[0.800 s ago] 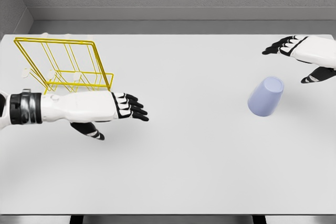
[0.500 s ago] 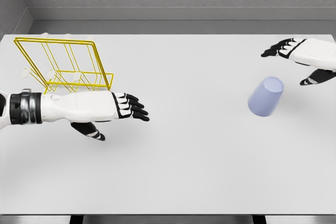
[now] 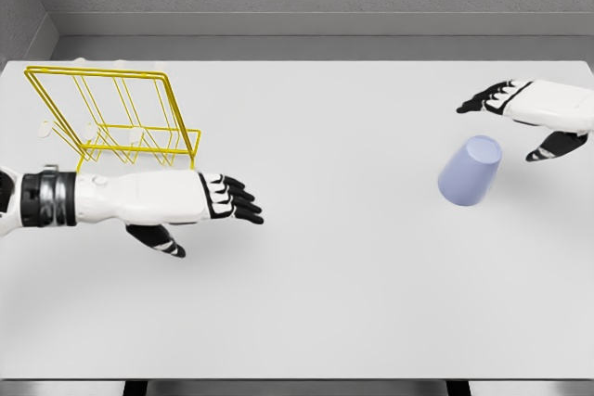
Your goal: Place the cup on the cup holder with both arms
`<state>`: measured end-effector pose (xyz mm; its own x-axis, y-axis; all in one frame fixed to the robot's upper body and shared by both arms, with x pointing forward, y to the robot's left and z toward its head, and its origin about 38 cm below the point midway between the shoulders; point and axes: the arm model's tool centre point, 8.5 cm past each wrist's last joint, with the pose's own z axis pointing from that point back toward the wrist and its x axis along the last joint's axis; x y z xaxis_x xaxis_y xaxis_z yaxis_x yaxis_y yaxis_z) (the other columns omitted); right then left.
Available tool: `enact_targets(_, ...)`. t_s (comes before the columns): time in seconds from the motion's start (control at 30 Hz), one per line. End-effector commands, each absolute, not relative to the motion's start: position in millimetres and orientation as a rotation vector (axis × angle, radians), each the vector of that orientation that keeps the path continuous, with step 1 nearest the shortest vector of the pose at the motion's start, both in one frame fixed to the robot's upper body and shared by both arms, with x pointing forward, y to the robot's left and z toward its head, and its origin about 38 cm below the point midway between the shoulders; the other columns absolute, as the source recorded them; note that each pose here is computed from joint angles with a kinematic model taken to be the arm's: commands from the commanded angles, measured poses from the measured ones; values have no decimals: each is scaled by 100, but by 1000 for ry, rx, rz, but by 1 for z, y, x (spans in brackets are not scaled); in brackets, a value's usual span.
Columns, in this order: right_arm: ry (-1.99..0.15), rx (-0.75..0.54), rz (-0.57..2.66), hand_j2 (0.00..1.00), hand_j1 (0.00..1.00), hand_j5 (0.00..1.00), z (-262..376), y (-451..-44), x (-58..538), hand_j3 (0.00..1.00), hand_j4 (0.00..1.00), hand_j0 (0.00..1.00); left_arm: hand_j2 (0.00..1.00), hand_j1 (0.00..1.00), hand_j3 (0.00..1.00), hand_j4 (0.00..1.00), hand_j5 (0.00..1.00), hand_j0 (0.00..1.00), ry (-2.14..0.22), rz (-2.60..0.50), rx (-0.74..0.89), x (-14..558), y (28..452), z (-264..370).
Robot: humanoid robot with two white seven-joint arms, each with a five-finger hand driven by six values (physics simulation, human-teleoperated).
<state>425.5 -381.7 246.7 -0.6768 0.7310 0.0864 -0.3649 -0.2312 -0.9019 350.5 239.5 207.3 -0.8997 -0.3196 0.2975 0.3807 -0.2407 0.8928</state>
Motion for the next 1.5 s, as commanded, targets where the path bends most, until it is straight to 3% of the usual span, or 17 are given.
enact_targets(0.0, -1298, -448, 1971, 100, 100, 100, 243, -378, 427, 100, 100, 100, 100, 100, 100, 100, 100, 100, -1579, -2170, -99, 348, 238, 203)
enact_targets(0.27, -1266, -436, 1964, 100, 100, 100, 231, -373, 429, 100, 100, 100, 100, 100, 100, 100, 100, 100, -1534, -2204, -98, 345, 239, 195)
enact_targets(0.37, -1266, -419, 1971, 100, 100, 100, 226, -368, 429, 100, 100, 100, 100, 100, 100, 100, 100, 100, -1506, -2286, -29, 357, 240, 217)
enact_targets(1.03, -1247, -397, 1985, 100, 100, 100, 218, -366, 426, 100, 100, 100, 100, 100, 100, 100, 100, 100, -1476, -2321, -91, 351, 228, 202)
enact_targets(1.47, -1197, -383, 2047, 100, 100, 100, 223, -359, 430, 100, 100, 100, 100, 100, 100, 100, 100, 100, -1478, -2351, -48, 355, 225, 207)
